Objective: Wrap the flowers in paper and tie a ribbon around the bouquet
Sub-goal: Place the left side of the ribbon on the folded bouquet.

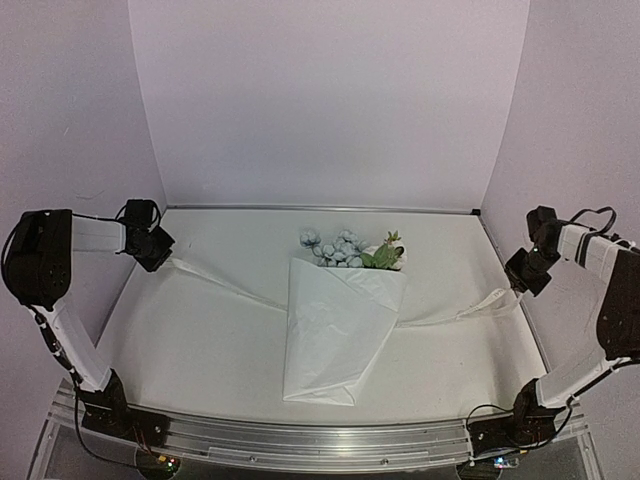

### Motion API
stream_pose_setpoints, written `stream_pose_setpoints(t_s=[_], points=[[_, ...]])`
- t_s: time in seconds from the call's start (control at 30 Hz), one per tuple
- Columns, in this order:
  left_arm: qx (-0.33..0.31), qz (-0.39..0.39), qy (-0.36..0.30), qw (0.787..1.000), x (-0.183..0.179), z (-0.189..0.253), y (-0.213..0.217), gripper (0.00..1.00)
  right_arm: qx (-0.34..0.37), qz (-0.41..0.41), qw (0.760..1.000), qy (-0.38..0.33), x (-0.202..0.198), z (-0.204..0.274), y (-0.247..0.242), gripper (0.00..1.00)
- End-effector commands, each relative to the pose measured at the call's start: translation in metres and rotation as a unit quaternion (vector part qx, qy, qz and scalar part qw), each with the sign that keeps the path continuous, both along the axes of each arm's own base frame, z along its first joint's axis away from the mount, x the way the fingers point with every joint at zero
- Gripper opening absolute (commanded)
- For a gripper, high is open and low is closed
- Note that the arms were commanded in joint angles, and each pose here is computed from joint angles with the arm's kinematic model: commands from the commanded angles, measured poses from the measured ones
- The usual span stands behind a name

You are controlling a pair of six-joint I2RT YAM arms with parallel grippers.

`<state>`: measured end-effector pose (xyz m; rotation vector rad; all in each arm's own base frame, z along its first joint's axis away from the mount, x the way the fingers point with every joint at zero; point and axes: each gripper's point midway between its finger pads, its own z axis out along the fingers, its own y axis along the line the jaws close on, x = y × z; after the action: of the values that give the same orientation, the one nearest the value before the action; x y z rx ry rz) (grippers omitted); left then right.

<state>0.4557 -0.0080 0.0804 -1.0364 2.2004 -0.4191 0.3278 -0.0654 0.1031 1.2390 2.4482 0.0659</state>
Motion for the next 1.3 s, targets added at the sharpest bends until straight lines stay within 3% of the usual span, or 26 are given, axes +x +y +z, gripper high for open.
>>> stream_pose_setpoints(t_s=[0.0,0.1,0.17,0.27,0.37,0.53,0.6,0.67,1.0,1.27], points=[[0.013,-0.067,-0.133,0.989,0.015,0.078,-0.025,0.0,0.028,0.04,0.998,-0.033,-0.014,0.012,0.029,0.0],[0.023,-0.167,-0.204,0.964,0.011,0.122,-0.082,0.0,0.036,0.087,0.995,-0.041,-0.018,0.014,0.055,0.0],[0.045,-0.27,-0.258,0.926,-0.003,0.153,-0.148,0.0,0.038,0.127,0.99,-0.041,-0.019,0.016,0.076,0.0],[0.076,-0.441,-0.339,0.828,-0.052,0.192,-0.261,0.0,0.047,0.162,0.985,-0.038,-0.018,0.017,0.098,0.0],[0.094,-0.59,-0.362,0.716,-0.136,0.194,-0.379,0.0,0.055,0.185,0.981,-0.032,-0.013,0.016,0.113,0.0],[0.12,-0.761,-0.3,0.562,-0.249,0.133,-0.496,0.0,0.064,0.209,0.976,-0.023,-0.007,0.018,0.128,0.0],[0.145,-0.796,-0.266,0.524,-0.271,0.097,-0.518,0.0,0.064,0.218,0.974,-0.018,-0.004,0.019,0.132,0.0],[0.159,-0.81,-0.259,0.501,-0.277,0.084,-0.534,0.0,0.063,0.226,0.972,-0.014,-0.001,0.021,0.136,0.0],[0.198,-0.831,-0.261,0.45,-0.266,0.051,-0.569,0.0,0.074,0.253,0.965,-0.011,0.033,0.032,0.153,0.0],[0.18,-0.842,-0.307,0.406,-0.27,0.07,-0.597,0.0,0.078,0.256,0.963,-0.037,0.06,0.06,0.162,0.0]])
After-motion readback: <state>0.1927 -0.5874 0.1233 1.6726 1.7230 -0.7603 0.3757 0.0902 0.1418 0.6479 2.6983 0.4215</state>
